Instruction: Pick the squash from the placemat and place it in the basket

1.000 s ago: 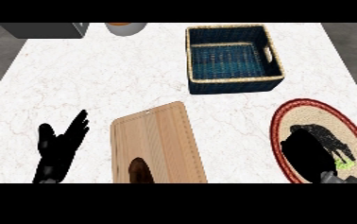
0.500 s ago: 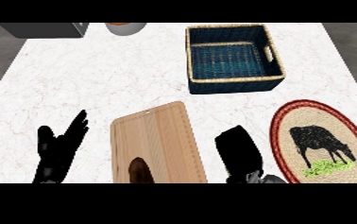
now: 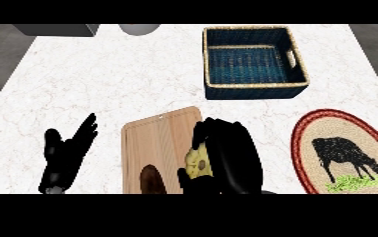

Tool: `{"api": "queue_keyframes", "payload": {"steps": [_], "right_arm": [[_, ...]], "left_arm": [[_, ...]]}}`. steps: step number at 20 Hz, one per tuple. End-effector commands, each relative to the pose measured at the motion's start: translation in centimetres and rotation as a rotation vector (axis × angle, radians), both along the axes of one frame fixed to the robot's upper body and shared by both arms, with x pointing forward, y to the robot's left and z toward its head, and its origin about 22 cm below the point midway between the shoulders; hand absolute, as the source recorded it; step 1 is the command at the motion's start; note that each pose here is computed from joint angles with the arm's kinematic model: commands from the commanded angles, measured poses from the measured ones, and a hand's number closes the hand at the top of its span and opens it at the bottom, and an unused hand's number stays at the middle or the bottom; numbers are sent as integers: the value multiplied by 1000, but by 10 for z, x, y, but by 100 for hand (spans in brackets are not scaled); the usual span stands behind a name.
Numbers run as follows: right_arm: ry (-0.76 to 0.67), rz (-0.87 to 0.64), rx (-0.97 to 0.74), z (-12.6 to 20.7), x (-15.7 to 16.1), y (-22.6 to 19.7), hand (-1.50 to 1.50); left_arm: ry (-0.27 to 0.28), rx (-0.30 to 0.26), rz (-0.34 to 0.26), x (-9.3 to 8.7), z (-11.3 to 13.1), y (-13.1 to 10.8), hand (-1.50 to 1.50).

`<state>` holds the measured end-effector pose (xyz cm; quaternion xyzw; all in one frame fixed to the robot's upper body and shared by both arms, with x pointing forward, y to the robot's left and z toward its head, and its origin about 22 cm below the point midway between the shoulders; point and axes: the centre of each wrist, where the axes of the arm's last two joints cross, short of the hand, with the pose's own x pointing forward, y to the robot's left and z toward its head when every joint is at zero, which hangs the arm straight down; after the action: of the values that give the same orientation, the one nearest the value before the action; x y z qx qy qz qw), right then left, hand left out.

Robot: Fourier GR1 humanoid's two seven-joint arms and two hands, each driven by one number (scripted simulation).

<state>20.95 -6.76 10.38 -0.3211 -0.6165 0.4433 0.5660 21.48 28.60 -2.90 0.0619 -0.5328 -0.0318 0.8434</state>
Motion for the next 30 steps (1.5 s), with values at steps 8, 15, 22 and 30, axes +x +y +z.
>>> {"api": "queue_keyframes", "payload": {"steps": [8,15,22,30], "right_arm": [[-267,-232,481,116,0,37,150],[-354,-373,516,195,36,45,150],[-299,-426,507,245,81,37,150],[-278,-458,397,236,136,5,150]], "left_arm": [[100,3,2,-3,-14,7,0],[110,4,21,-17,-19,10,0],[102,6,33,-10,-25,-3,0],[96,6,54,-15,-24,11,0]]}}
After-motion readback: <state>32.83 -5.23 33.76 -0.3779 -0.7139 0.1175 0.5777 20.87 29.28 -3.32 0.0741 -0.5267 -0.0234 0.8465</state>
